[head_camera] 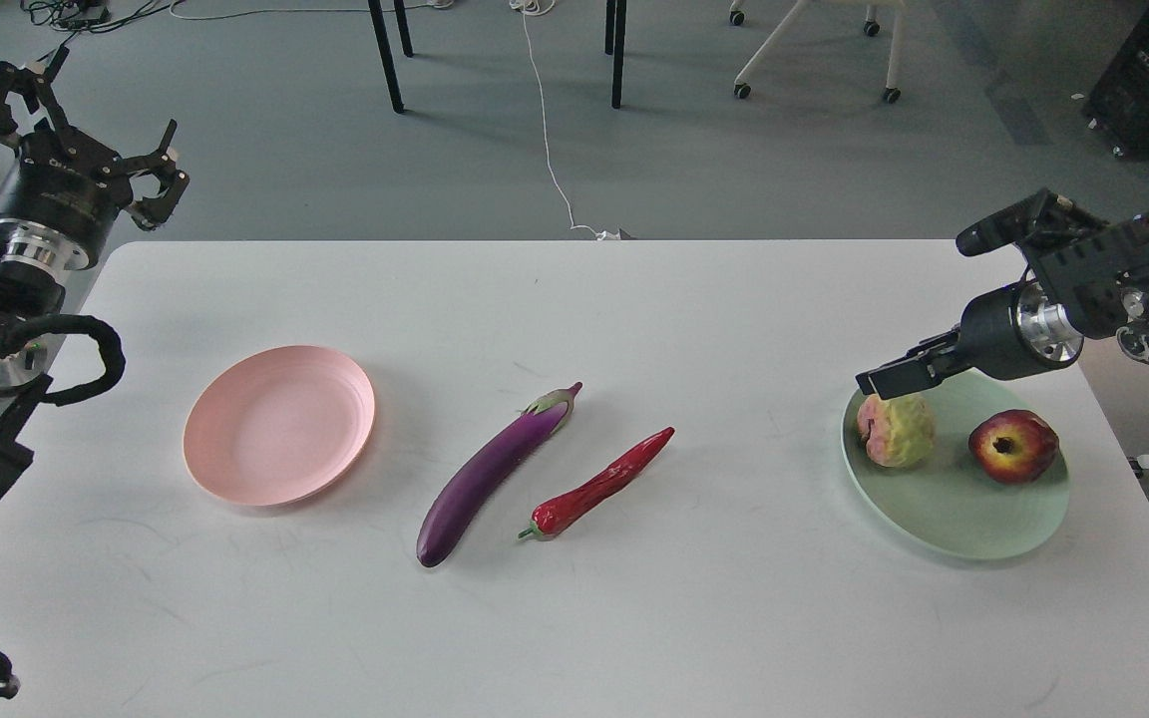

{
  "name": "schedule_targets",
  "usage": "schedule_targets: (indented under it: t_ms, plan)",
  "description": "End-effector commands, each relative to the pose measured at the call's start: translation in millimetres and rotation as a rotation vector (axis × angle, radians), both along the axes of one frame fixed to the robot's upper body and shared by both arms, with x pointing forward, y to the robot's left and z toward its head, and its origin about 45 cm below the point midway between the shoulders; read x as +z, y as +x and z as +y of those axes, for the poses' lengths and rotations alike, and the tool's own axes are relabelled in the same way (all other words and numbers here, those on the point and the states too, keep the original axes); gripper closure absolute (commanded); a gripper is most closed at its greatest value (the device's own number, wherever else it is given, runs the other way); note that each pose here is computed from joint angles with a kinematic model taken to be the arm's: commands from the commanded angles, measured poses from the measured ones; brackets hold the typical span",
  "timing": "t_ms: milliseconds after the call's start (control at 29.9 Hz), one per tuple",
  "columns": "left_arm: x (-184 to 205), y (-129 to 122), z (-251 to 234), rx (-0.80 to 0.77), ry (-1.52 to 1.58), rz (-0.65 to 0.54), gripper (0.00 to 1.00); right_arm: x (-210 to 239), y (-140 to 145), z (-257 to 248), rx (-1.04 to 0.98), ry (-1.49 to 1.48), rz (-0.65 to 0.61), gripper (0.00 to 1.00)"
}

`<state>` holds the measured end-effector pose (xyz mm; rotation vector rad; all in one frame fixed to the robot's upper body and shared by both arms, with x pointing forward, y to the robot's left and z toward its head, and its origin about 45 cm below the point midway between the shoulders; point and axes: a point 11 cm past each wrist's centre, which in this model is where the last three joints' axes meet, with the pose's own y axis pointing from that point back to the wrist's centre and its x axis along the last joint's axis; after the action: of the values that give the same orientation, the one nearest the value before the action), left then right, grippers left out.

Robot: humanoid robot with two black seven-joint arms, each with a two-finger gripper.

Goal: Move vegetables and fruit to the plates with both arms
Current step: 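Raise the right gripper away and move the left gripper toward the eggplant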

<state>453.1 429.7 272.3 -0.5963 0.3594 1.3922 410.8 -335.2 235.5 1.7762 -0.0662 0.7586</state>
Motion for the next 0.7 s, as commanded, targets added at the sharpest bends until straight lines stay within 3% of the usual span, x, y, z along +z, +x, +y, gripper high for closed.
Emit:
schedule_targets:
  t_ms: [0, 234, 402, 670]
  plan:
    - [28, 5, -1, -0.041, 0.122, -0.035, 0.02, 3, 7, 10, -0.072, 0.148, -0.033, 0.03]
    - [78, 0, -43, -0.248, 0.573, -0.126, 0.02, 22, 28, 20, -0.259, 0.531, -0.217, 0.03]
    - [62, -20, -86, -0.455, 0.879, -0.121, 0.02, 6, 36, 69, -0.310, 0.759, -0.298, 0.03]
    - [27, -50, -141, -0.724, 1.387, -0.181, 0.02, 11, 47, 69, -0.636, 1.195, -0.302, 0.02]
